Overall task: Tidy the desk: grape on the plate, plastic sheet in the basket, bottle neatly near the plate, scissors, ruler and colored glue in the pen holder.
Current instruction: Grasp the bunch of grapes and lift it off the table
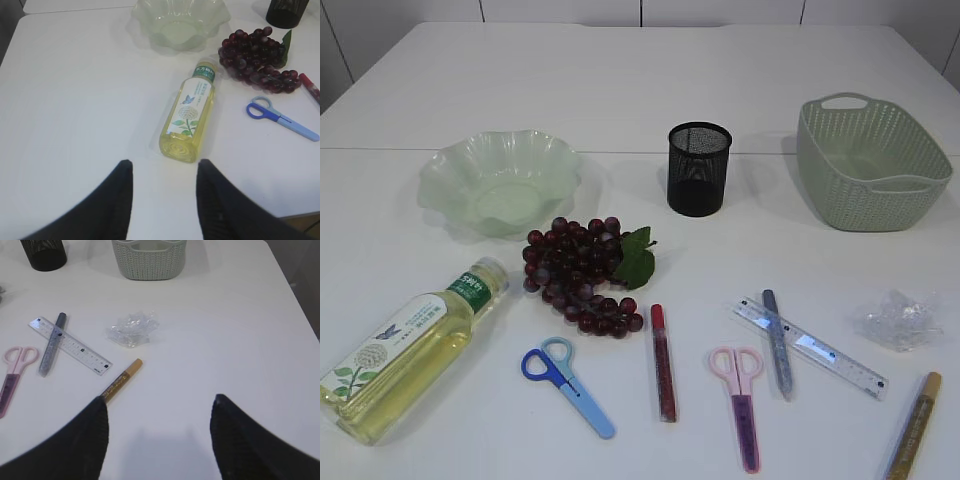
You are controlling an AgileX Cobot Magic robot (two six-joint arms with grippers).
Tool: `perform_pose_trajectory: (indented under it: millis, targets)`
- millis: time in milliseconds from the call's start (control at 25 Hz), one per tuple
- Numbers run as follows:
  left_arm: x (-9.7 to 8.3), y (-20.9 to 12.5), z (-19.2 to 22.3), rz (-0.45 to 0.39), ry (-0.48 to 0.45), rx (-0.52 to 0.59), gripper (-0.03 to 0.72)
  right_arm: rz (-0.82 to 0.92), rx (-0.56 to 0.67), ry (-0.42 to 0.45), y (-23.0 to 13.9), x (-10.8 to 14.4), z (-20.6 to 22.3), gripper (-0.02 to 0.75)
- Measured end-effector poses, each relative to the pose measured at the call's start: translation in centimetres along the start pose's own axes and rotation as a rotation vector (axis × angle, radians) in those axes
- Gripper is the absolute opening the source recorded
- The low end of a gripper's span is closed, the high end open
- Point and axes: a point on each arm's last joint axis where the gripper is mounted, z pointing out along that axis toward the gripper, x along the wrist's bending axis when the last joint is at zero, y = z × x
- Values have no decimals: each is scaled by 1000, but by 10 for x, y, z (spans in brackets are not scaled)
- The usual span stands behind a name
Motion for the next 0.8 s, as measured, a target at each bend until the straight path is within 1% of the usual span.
perform_pose_trajectory:
  millis: [800]
  targets:
    - [0, 0, 0, 0, 0, 0, 308, 0, 0, 0, 0, 0, 0, 503]
